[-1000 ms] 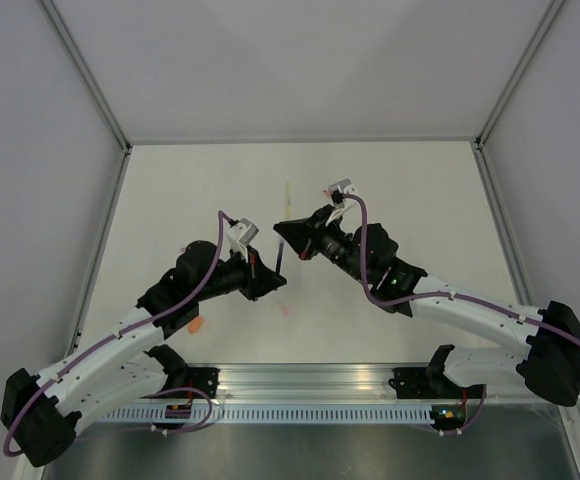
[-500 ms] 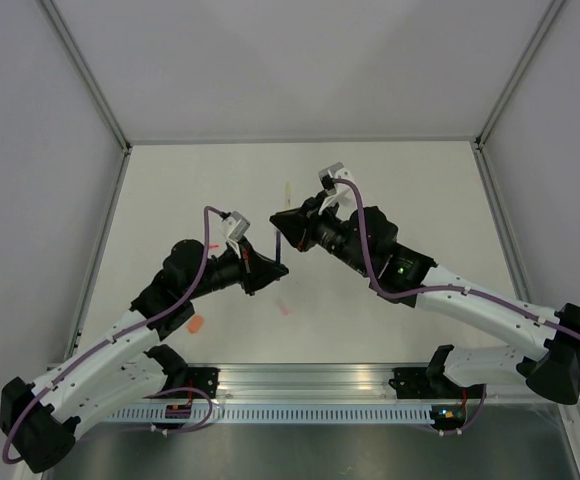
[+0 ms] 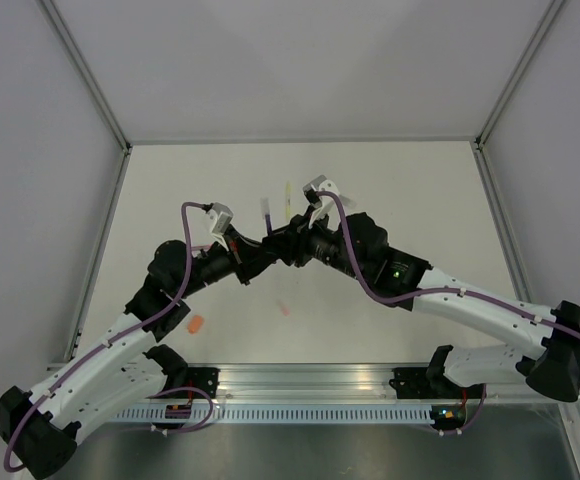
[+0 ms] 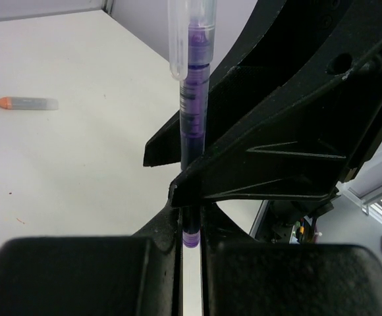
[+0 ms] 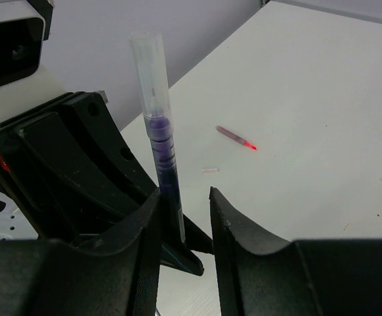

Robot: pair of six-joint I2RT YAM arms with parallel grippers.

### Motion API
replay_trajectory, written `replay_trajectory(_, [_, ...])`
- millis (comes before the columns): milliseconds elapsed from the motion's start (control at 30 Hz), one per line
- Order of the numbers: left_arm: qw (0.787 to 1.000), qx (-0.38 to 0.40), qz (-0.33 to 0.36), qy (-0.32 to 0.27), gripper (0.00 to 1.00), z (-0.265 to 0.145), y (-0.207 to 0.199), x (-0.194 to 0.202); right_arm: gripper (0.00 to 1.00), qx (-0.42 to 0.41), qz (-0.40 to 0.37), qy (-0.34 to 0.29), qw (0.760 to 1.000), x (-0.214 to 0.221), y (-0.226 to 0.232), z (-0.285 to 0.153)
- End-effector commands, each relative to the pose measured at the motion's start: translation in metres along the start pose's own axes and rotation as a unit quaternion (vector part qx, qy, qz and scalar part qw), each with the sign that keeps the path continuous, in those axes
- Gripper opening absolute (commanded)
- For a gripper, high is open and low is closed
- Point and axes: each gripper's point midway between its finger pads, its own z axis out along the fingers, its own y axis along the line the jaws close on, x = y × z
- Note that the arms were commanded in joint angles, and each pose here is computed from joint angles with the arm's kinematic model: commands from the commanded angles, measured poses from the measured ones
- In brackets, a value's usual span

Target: Insert the pens into the pen caps

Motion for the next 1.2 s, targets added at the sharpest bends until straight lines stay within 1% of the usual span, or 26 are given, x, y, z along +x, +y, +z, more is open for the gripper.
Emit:
replay_trajectory(0, [0.998, 0.034, 0.019, -0.046, 0.02, 0.000, -0.017, -0.027, 0.39, -0.002, -0.004, 0.017, 1.000, 0.022, -0.006, 0.007])
replay_trajectory(133, [0.997, 0.055, 0.015, -0.047, 0.02, -0.001, -0.023, -0.023, 0.39, -0.005, -0.008, 0.003, 1.000, 0.021, -0.006, 0.012])
replay_trajectory(167, [0.997, 0.060, 0.013, -0.043, 0.02, 0.000, -0.024, -0.021, 0.37, -0.003, -0.008, 0.005, 1.000, 0.022, -0.008, 0.014])
replay_trajectory(300, [0.997, 0.070, 0.012, -0.043, 0.02, -0.003, -0.029, -0.022, 0.00, -0.004, -0.010, 0.008, 1.000, 0.024, -0.008, 0.016])
replay_trajectory(333, [0.996, 0.076, 0.013, -0.043, 0.07, -0.005, -0.032, -0.023, 0.00, -0.002, -0.011, 0.007, 1.000, 0.022, -0.009, 0.015])
replay_trajectory(367, [0.996, 0.080, 0.011, -0.037, 0.29, -0.005, -0.035, -0.022, 0.00, -0.003, -0.010, 0.006, 1.000, 0.020, -0.009, 0.012])
replay_trajectory(400, [0.996, 0.079, 0.007, -0.038, 0.41, -0.007, -0.036, -0.023, 0.00, -0.005, -0.009, 0.007, 1.000, 0.020, -0.009, 0.011])
replay_trajectory(467, [0.997, 0.072, 0.001, -0.034, 0.61, -0.009, -0.035, -0.023, 0.00, -0.013, -0.007, 0.010, 1.000, 0.017, -0.008, 0.005])
replay_trajectory(533, [0.997, 0.068, 0.000, -0.036, 0.70, -0.012, -0.036, -0.025, 0.00, -0.010, -0.007, 0.020, 1.000, 0.018, -0.009, -0.001])
replay_trajectory(567, [0.997, 0.061, -0.002, -0.040, 0.77, -0.013, -0.034, -0.028, 0.00, -0.023, -0.008, 0.029, 0.999, 0.021, -0.005, -0.004])
replay_trajectory(633, [0.998, 0.056, -0.006, -0.040, 0.82, -0.015, -0.035, -0.029, 0.00, -0.029, -0.009, 0.047, 0.998, 0.027, -0.004, -0.010])
replay_trajectory(700, [0.998, 0.047, -0.013, -0.040, 0.83, -0.017, -0.036, -0.035, 0.00, -0.037, -0.011, 0.061, 0.997, 0.033, -0.002, -0.017])
replay_trajectory(733, [0.998, 0.041, -0.015, -0.042, 0.84, -0.017, -0.035, -0.038, 0.00, -0.043, -0.011, 0.057, 0.997, 0.030, 0.001, -0.022])
replay_trajectory(767, [0.998, 0.023, -0.022, -0.048, 0.85, -0.017, -0.032, -0.045, 0.00, -0.050, -0.008, 0.065, 0.997, 0.037, 0.002, -0.026])
replay_trajectory(967, [0.994, -0.030, -0.050, -0.097, 0.85, -0.015, -0.024, -0.082, 0.00, -0.082, -0.003, 0.080, 0.993, 0.050, 0.009, -0.041])
replay_trajectory(1033, [0.991, -0.057, -0.065, -0.105, 0.84, -0.014, -0.018, -0.093, 0.00, -0.089, -0.001, 0.084, 0.992, 0.054, 0.011, -0.045])
replay_trajectory(1167, [0.991, -0.060, -0.072, -0.098, 0.81, -0.004, -0.016, -0.096, 0.00, -0.096, 0.000, 0.087, 0.992, 0.057, 0.012, -0.046])
